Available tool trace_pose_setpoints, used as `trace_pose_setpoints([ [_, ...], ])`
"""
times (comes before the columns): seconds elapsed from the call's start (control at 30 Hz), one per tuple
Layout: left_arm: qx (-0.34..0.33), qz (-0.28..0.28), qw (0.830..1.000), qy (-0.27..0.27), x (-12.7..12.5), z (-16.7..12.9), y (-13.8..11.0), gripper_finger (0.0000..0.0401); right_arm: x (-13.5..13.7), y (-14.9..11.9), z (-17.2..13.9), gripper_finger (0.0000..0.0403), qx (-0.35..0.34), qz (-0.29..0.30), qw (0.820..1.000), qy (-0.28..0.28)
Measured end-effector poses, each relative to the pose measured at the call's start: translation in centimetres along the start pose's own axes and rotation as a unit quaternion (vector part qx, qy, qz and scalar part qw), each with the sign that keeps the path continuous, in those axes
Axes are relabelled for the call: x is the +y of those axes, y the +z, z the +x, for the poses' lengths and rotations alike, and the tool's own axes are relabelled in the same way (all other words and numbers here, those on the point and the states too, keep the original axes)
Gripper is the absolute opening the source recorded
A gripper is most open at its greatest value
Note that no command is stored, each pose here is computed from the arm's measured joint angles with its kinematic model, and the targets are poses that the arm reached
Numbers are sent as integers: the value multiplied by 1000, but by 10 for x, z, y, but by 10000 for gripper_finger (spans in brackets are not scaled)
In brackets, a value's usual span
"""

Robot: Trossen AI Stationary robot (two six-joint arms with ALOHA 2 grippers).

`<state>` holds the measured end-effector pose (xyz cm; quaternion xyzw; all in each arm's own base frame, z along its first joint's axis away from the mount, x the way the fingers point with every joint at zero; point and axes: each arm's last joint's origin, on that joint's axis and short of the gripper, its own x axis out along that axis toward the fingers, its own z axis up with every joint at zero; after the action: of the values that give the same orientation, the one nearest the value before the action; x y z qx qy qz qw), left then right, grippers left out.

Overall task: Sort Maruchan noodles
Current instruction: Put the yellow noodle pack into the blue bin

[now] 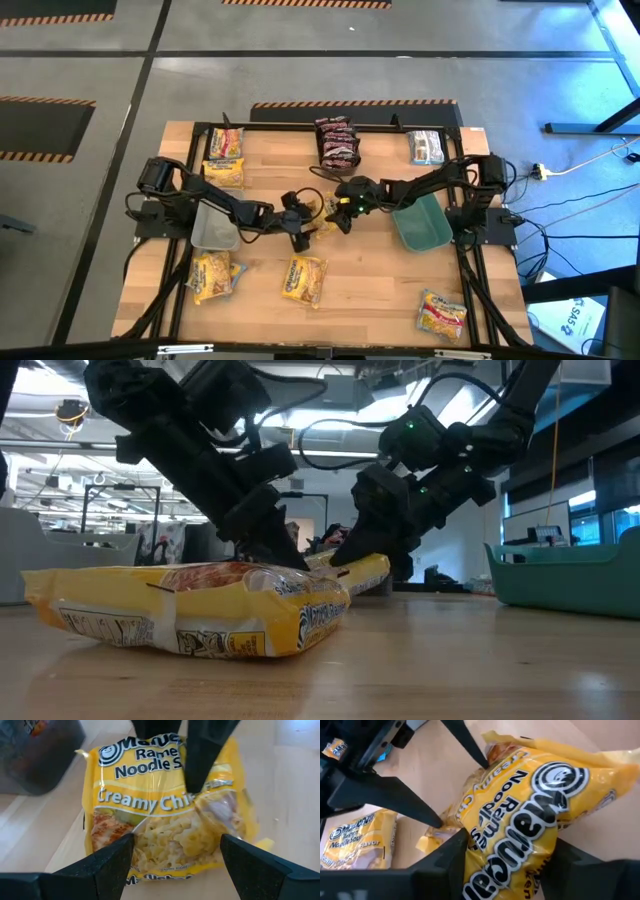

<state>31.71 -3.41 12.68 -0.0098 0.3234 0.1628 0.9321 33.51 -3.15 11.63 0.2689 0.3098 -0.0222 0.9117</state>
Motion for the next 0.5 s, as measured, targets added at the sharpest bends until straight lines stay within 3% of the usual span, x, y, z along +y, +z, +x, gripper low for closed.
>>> trace_pose_setpoints([
  [0.23,-21,23,999,-34,-8,-22,12,294,1,1,0,174,-1,-20,1000,3],
  [0.5,-39,26,998,-49,-9,-52,26,294,4,3,-3,145,0,-35,999,11],
])
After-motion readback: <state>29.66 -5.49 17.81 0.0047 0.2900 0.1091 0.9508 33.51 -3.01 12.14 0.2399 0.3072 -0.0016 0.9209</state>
